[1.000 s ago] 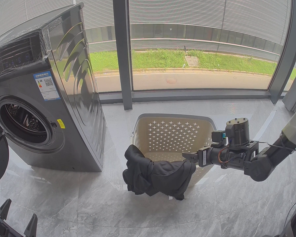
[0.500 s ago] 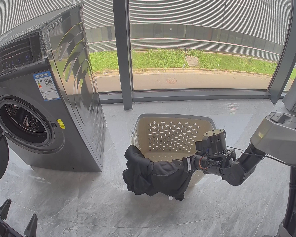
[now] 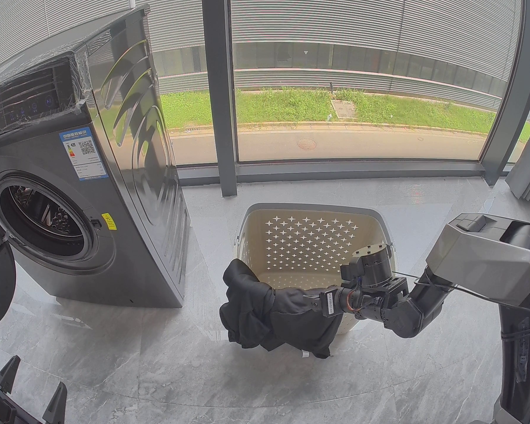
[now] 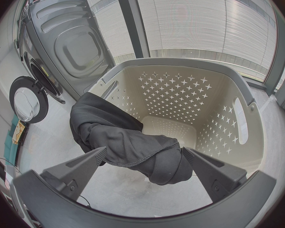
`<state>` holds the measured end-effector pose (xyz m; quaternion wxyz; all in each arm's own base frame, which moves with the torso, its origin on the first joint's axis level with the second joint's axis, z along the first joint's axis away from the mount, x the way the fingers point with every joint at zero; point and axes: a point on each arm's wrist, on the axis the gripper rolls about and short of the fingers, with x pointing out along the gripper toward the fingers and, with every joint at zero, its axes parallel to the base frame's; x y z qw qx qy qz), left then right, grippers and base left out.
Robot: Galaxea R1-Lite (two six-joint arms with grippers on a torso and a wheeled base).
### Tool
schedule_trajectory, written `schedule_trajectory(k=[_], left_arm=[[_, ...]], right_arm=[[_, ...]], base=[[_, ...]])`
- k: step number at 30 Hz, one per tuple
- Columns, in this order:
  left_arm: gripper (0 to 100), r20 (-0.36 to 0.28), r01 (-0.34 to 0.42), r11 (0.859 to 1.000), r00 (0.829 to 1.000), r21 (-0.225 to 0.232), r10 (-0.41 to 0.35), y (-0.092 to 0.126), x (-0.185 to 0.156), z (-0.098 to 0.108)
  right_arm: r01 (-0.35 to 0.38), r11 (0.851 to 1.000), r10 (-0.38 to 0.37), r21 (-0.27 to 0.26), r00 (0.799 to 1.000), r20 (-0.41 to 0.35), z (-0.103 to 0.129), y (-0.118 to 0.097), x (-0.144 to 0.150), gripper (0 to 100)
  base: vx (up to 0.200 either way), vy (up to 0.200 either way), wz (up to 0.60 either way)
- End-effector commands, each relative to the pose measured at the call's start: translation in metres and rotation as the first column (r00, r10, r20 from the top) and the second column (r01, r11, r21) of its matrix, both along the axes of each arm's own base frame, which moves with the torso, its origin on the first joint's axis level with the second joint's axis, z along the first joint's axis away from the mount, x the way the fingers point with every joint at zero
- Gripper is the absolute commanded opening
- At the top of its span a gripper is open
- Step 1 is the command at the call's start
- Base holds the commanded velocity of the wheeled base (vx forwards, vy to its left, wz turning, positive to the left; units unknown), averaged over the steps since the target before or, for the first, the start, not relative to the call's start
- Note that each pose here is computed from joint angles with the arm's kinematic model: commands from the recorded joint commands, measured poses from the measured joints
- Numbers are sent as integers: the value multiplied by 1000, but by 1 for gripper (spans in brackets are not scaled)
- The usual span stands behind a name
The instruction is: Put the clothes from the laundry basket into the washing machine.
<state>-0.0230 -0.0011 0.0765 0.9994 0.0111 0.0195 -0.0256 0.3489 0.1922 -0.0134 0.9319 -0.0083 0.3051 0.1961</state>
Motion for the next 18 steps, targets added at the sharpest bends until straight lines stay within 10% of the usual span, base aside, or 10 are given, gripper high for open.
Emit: schedule_trajectory(k=[1, 18], left_arm=[[100, -2, 0, 1000, 1000, 0, 0, 0, 0, -5], [100, 0, 0, 1000, 1000, 1, 0, 0, 0, -5]], right_arm=[[4, 1000, -4, -5, 1000, -9, -9, 1, 5, 100], [3, 1000, -3, 1, 1000, -25, -25, -1, 16, 100]], base=[[0, 0, 0], [0, 0, 0]])
